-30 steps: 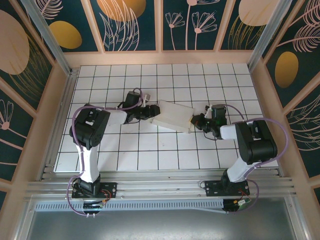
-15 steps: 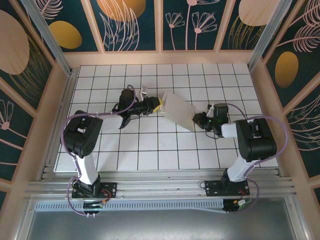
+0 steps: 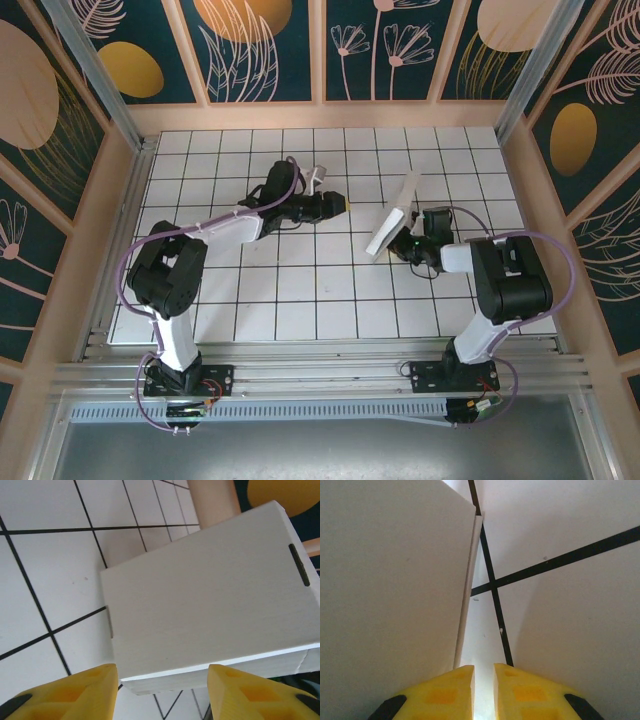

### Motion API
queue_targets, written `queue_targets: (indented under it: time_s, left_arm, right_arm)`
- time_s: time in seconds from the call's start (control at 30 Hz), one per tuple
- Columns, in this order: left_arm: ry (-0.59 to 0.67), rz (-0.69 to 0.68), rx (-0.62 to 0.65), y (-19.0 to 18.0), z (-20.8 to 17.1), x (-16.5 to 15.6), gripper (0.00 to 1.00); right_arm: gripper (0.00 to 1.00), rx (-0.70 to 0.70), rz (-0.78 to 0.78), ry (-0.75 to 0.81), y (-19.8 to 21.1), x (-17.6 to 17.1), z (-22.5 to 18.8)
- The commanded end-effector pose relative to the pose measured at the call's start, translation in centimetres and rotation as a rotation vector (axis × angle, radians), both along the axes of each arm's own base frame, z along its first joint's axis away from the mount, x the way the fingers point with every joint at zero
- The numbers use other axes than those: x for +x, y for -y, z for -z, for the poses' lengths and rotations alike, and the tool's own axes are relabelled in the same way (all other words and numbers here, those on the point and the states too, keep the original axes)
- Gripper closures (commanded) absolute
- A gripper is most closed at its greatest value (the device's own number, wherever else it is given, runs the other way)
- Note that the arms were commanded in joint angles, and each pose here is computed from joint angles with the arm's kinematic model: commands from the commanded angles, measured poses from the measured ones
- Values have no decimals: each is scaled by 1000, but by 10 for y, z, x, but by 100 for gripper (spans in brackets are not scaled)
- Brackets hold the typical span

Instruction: Fold the paper box

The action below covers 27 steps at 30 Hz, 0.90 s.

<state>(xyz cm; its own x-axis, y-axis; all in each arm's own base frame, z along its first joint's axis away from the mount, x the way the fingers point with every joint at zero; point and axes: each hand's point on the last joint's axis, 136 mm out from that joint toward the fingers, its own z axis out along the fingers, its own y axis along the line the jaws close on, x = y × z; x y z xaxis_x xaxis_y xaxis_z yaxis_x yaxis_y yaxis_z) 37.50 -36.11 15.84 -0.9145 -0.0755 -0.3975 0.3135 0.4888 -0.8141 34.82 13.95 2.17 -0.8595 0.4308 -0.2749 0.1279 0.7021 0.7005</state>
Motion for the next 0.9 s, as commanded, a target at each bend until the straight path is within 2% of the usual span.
queue_targets:
  time_s: [0.0,0.13,0.27,0.4,0.43,0.47,0.57,0.6,0.67,0.77,0.87]
  left_arm:
    - [62,32,71,-4,0,-5,49]
    - [164,10,60,-2,-18,8,41]
    - [242,95,112,28,-28,17,43]
    - [316,158,18,62,-68,16,42]
    - [314,180,-17,70,-76,14,40]
    - [298,197,-31,78,-78,12,33]
    - [263,224,-6,93,-72,12,16]
    - [252,228,4,96,-68,11,13]
    - [225,224,10,98,-59,11,10]
    - [189,241,-21,103,-52,5,10]
    - [164,255,5,104,-40,0,10]
  right_arm:
    - [81,-123,0,-138,13,-30,28]
    - [80,-178,19,-108,21,-23,20]
    - [78,-209,30,-62,25,-13,6]
    - [78,-250,22,-46,28,-8,-1]
    - [78,-261,24,-39,29,-4,-4]
    - [78,-270,24,-31,29,-2,-7]
    - [78,-304,19,-6,29,6,-16]
    - [78,-312,13,3,28,8,-19]
    - [78,-332,4,16,26,13,-24]
    - [78,-360,-14,27,21,19,-28]
    - [78,-368,-39,43,10,25,-34]
